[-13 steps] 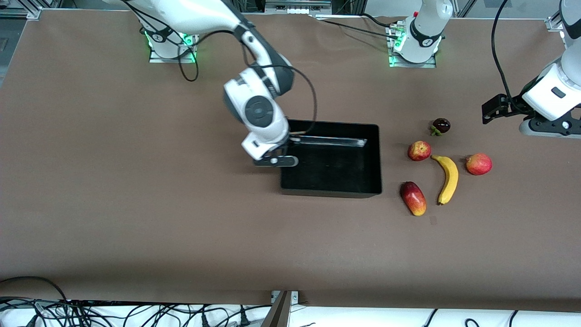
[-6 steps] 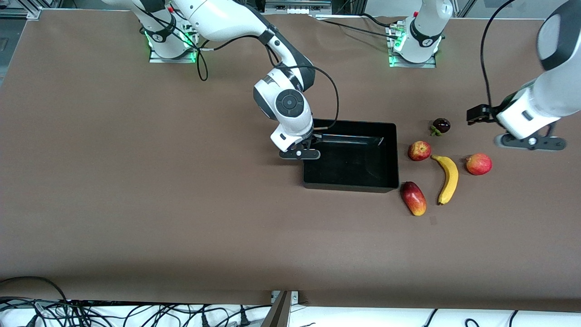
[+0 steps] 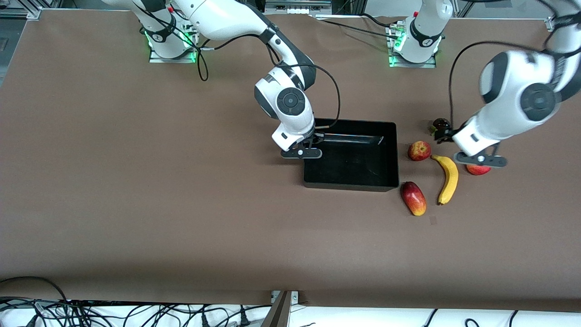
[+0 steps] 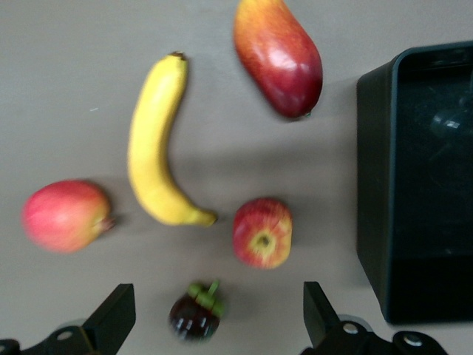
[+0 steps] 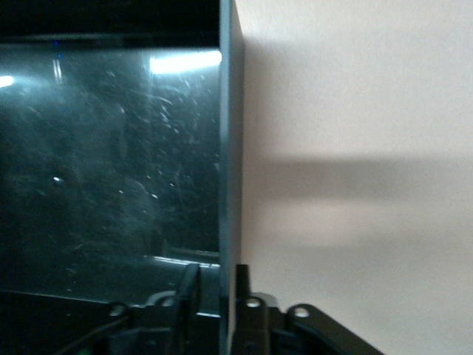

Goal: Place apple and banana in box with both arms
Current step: 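Open the right gripper off the box while the left gripper grasps the apple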

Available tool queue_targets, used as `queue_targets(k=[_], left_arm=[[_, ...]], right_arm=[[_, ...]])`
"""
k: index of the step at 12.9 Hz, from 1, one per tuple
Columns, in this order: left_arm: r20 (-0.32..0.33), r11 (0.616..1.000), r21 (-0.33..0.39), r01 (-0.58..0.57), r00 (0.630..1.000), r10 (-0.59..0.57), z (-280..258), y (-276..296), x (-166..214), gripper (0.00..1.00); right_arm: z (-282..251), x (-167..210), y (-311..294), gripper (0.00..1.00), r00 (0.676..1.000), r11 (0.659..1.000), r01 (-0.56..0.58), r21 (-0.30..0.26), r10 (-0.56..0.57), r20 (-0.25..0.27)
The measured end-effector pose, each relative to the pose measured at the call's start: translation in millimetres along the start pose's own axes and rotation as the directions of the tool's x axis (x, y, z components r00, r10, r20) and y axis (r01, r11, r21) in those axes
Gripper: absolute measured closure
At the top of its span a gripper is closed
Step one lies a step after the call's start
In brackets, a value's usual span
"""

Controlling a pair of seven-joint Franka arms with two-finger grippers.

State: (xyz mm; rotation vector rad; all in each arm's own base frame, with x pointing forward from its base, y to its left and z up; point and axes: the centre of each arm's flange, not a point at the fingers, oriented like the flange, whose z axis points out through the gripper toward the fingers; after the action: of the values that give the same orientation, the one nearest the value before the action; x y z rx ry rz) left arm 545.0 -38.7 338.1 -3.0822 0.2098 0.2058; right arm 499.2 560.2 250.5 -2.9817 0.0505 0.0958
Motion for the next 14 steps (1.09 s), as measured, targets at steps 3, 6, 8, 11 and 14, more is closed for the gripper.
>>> queue_targets(k=[3,6,8,11,14], left_arm=[[-0.041,1.000,-0.008,-0.018,0.999,0.017,55.5,11.4,-5.1,0.00],[-0.047,1.000,-0.016,-0.018,0.999,0.018,94.1,12.9,-10.3,0.00],[-0.013,1.000,-0.022,-0.020,1.000,0.019,116.6,14.1,-11.9,0.00],[0.029,0.999,-0.028,-0.021,0.999,0.021,139.5,15.6,-14.0,0.07],[0.034,0.999,-0.029,-0.022,0.999,0.023,140.3,16.6,-14.5,0.35]], right_arm=[[-48.1,23.4,8.3,0.35,0.999,1.000,-0.026,0.008,0.026,-0.025],[-153.3,77.2,69.1,0.02,0.995,0.997,-0.080,0.005,0.081,-0.062],[-227.0,106.0,132.8,0.00,0.995,0.998,-0.068,-0.011,0.067,-0.074],[-306.7,113.7,214.9,0.00,1.000,0.999,-0.014,-0.041,0.013,-0.027],[-359.7,93.0,288.3,0.00,1.000,0.999,0.019,-0.039,-0.019,0.012]])
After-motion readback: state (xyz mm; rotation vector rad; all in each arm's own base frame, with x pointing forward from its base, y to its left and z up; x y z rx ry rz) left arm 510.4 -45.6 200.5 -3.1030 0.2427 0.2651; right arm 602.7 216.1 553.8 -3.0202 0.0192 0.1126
